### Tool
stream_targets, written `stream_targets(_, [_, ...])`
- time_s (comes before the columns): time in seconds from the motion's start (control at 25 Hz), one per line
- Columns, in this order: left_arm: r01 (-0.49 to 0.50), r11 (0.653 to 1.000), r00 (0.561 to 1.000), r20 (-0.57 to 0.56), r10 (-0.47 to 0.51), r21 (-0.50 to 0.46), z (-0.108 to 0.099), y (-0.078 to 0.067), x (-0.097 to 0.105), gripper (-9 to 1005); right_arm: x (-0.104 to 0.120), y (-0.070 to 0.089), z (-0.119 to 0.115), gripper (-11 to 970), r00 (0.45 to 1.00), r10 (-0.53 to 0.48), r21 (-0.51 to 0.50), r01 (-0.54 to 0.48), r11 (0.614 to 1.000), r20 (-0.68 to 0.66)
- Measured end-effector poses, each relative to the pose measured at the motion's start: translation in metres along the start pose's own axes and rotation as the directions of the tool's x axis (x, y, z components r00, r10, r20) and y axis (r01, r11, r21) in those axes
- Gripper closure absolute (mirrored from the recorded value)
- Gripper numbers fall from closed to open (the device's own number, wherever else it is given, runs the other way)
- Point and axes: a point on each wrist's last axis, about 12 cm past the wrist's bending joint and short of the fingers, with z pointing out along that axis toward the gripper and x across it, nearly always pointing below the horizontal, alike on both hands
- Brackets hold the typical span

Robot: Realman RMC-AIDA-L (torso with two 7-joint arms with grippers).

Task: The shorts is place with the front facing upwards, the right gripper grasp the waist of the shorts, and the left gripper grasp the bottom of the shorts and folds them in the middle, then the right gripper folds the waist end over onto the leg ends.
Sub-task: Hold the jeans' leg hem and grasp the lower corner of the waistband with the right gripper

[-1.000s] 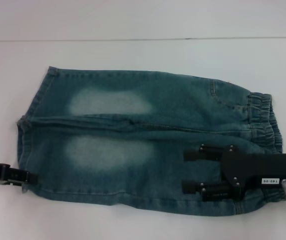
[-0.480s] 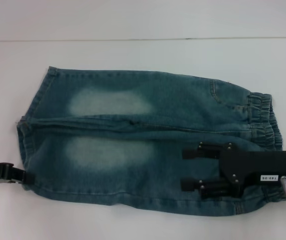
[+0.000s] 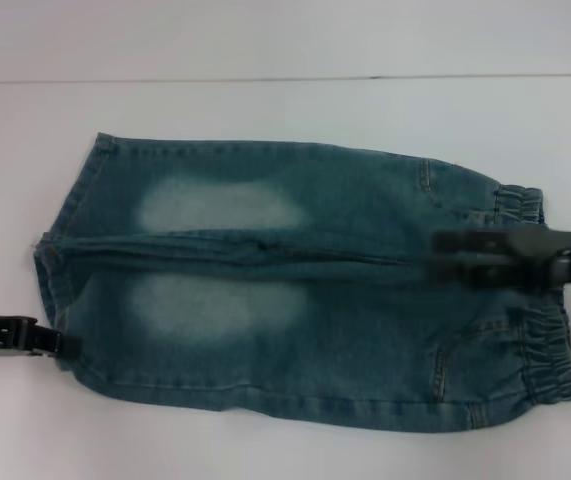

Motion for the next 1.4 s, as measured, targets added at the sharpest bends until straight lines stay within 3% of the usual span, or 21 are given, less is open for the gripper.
stream_targets(0.2, [-0.002, 1.0, 1.0, 0.003, 0.002, 0.004, 0.0, -0.002, -0.003, 917, -0.018, -0.003, -0.026, 62, 0.985, 0.153, 0.07, -0.148, 0.987, -0.078])
stream_targets(0.52, [-0.026, 1.0, 1.0, 0.016, 0.025, 0.012, 0.0, -0.006, -0.012, 916, -0.026, -0.017, -0.072, 64, 0.949, 0.189, 0.315, -0.104, 0.943, -0.252])
stream_targets(0.88, [-0.041, 0.999, 0.999, 0.034, 0.04, 0.027, 0.0, -0.011, -0.019, 916, -0.014, -0.018, -0.072, 67, 0.836, 0.182, 0.329, -0.001, 0.944, -0.517])
stream_targets(1.4, [-0.043, 0.999, 0.998, 0.036, 0.042, 0.027, 0.0, -0.011, -0.019, 917, -0.011, -0.02, -0.051, 75, 0.752, 0.181, 0.302, 0.025, 0.953, -0.634])
